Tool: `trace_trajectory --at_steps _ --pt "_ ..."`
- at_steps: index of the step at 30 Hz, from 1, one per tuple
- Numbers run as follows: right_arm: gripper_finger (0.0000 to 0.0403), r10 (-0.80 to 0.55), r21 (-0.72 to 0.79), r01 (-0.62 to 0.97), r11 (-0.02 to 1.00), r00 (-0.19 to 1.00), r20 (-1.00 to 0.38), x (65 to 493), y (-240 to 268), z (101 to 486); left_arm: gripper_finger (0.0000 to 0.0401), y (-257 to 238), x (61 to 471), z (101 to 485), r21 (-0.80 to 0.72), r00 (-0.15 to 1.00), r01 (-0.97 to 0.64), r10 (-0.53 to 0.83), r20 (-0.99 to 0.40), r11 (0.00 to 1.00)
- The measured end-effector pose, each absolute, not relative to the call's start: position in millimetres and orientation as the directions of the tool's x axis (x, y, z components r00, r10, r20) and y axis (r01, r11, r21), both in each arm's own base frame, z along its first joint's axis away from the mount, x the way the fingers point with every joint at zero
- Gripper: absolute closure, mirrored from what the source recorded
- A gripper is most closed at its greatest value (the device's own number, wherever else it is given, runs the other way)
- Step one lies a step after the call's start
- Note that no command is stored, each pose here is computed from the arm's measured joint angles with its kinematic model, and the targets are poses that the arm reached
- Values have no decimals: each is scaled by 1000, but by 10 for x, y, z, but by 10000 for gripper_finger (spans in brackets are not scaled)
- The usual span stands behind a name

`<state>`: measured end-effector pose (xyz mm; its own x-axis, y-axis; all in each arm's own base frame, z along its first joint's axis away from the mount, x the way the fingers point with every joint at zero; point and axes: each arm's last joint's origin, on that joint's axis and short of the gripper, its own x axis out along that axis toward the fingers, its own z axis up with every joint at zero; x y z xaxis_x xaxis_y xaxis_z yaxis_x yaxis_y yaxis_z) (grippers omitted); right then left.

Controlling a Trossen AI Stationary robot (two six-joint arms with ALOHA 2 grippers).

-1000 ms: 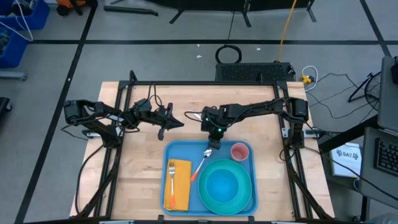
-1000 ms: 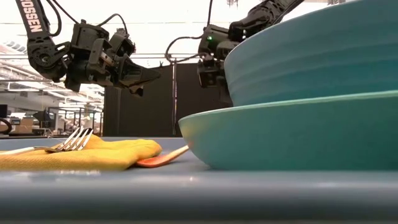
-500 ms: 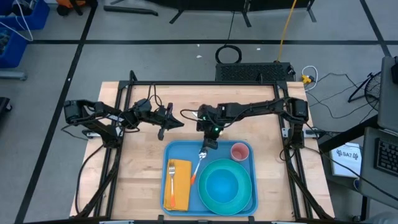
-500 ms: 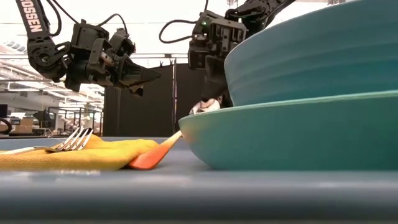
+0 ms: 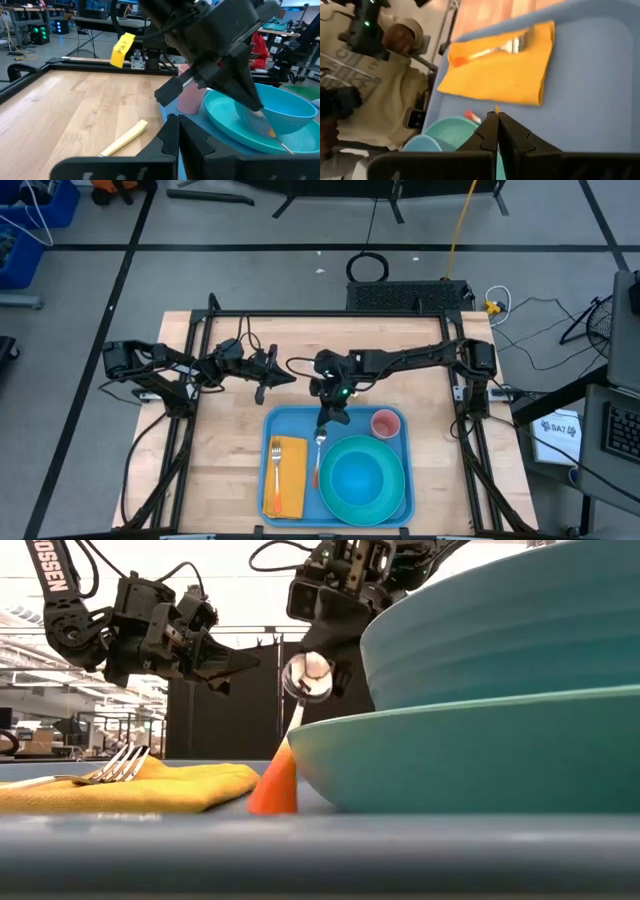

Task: Set up tray
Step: Put the orange spoon on top of the yellow table napkin

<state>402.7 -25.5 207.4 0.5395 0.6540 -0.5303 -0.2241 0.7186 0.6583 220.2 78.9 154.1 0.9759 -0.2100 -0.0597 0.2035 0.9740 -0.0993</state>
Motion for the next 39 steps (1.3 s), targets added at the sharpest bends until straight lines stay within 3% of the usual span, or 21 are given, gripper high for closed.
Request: trace_trajectory --at_steps 9,16,26,32,39 --pt "403 693 671 -288 683 548 -469 4090 -222 2081 396 789 2202 1541 -99 976 203 -210 -60 974" --pt "403 748 708 -327 626 509 -426 4209 -94 1875 392 805 2205 1540 -96 986 149 -155 -62 984" --pt "403 817 719 -476 506 532 -223 4483 -83 1694 392 799 2207 1540 -104 986 147 -154 -63 984" --pt "403 802 702 -494 514 566 -189 4550 -107 1617 391 798 2207 1540 -119 985 150 -159 -62 981" --pt "403 718 595 -492 636 659 -222 4540 -152 1738 396 780 2217 1537 -174 987 134 -147 -66 976"
